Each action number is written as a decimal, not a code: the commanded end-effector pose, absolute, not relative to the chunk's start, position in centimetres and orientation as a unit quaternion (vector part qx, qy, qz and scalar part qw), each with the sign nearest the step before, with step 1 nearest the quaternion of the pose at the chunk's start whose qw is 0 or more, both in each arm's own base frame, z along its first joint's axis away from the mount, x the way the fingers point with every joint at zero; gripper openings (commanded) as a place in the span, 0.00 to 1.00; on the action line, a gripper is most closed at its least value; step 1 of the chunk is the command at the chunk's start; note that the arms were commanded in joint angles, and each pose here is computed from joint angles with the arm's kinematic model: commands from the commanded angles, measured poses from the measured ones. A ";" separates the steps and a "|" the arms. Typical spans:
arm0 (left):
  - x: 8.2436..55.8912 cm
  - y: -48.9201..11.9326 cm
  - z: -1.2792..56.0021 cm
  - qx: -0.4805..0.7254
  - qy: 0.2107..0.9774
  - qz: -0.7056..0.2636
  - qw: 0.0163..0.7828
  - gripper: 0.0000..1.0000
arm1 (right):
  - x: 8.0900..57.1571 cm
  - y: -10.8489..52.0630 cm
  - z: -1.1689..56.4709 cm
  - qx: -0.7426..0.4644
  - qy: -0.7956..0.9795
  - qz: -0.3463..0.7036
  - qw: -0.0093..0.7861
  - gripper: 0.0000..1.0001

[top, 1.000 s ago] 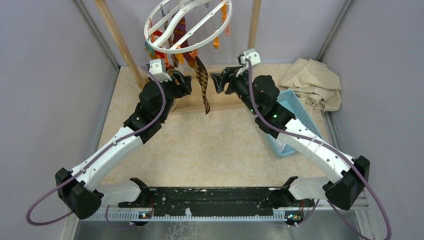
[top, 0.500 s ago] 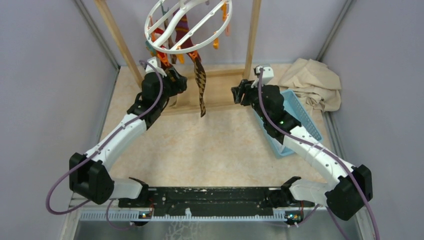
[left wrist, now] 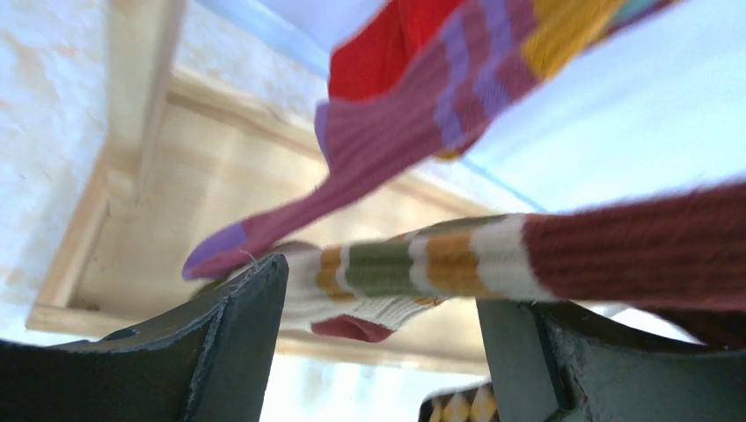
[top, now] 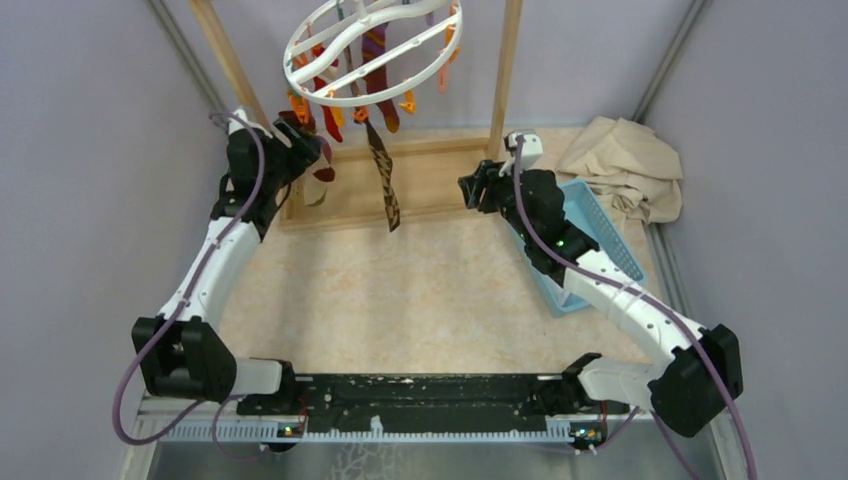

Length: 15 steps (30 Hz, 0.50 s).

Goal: Clip the socks to the hanger
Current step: Rotate the hanger at the clothesline.

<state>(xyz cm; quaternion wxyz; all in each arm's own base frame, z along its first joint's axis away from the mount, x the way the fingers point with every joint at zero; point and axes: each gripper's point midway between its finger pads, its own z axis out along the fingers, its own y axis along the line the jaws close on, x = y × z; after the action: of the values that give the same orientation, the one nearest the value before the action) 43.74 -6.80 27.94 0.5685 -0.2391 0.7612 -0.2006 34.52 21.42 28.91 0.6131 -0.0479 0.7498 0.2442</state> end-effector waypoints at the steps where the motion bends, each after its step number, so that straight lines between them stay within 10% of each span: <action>1: 44.4 -5.6 33.0 -0.251 0.729 -0.249 0.586 0.82 | 35.9 23.1 35.6 -0.062 0.697 0.281 0.657 0.50; 7: 42.1 -6.2 34.6 -0.239 0.719 -0.278 0.591 0.81 | 38.3 26.4 38.9 -0.091 0.690 0.306 0.650 0.01; 15: 34.5 -3.3 40.6 -0.239 0.660 -0.233 0.673 0.80 | 39.0 27.9 38.2 -0.097 0.689 0.324 0.641 0.00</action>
<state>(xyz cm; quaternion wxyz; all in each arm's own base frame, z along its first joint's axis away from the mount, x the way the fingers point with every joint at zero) 38.01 -4.67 36.81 0.6250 -0.2416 0.6993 -0.2491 39.15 27.32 36.51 0.6299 -0.0946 0.7077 0.3055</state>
